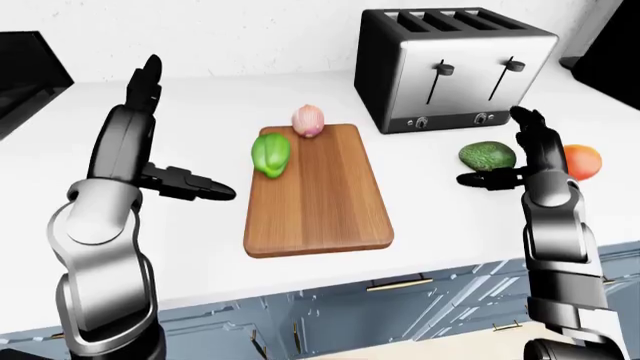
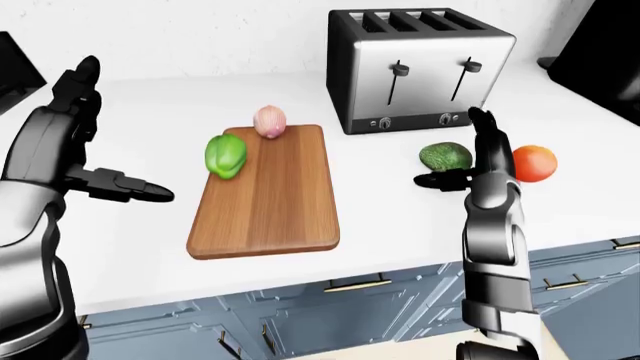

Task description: Place the avocado, onion, tomato and bell pepper on the cutting board.

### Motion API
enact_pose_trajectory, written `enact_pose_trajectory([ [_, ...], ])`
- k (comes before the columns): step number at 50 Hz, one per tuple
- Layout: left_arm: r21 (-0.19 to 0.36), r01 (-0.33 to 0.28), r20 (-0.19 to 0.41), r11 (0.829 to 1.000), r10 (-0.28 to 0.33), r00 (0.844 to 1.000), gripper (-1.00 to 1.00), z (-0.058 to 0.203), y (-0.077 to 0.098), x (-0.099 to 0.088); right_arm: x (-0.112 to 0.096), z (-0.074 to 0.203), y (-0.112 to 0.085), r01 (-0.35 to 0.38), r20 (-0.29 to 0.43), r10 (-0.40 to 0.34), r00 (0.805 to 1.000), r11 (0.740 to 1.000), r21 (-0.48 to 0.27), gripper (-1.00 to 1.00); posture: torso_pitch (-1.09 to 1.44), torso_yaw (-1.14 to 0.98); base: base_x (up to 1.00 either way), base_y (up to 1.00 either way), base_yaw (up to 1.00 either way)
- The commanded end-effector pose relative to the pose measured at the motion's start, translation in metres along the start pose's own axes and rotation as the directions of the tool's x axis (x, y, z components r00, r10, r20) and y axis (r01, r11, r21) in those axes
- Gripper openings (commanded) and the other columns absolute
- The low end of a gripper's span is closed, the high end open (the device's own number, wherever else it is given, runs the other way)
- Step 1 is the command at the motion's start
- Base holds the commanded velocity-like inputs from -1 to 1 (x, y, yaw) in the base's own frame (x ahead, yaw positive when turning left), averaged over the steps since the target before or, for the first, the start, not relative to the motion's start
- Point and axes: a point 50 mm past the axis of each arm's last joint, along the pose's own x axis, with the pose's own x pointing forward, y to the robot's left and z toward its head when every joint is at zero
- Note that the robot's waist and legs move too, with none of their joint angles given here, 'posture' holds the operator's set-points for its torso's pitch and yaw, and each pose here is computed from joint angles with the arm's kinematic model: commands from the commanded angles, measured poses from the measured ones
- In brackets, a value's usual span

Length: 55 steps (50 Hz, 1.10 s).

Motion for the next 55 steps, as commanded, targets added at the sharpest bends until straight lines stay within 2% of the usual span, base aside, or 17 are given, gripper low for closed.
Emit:
enact_pose_trajectory([
  [1, 0.019, -0.042, 0.068, 0.999, 0.041, 0.997, 1.0, 0.013, 0.007, -0.002, 0.001, 0.015, -0.012, 0.054, 0.061, -0.054, 0.997, 0.999, -0.004, 0.47, 0.0, 0.0, 0.0, 0.0, 0.0],
  [8, 0.019, -0.044, 0.066, 0.999, 0.043, 0.997, 1.0, 0.012, 0.008, -0.003, 0.0, 0.014, -0.012, 0.053, 0.061, -0.052, 0.997, 0.999, -0.002, 0.27, 0.0, 0.0, 0.0, 0.0, 0.0],
  [13, 0.02, -0.046, 0.065, 0.999, 0.045, 0.997, 1.0, 0.012, 0.009, -0.004, -0.001, 0.014, -0.012, 0.05, 0.06, -0.05, 0.997, 0.999, -0.001, 0.24, 0.0, 0.0, 0.0, 0.0, 0.0],
  [21, 0.021, -0.046, 0.064, 0.999, 0.045, 0.997, 1.0, 0.011, 0.008, -0.004, 0.0, 0.014, -0.009, 0.048, 0.06, -0.048, 0.997, 0.999, 0.001, 0.05, 0.0, 0.0, 0.0, 0.0, 0.0],
  [38, 0.022, -0.051, 0.064, 0.998, 0.05, 0.997, 1.0, 0.012, 0.01, -0.006, -0.004, 0.019, -0.018, 0.07, 0.075, -0.07, 0.995, 0.998, 0.003, -0.33, 0.0, 0.0, 0.0, 0.0, 0.0],
  [55, 0.022, -0.047, 0.065, 0.999, 0.046, 0.997, 1.0, 0.012, 0.009, -0.004, -0.015, 0.035, -0.024, 0.074, 0.118, -0.072, 0.99, 0.997, -0.009, -0.41, 0.0, 0.0, 0.0, 0.0, 0.0],
])
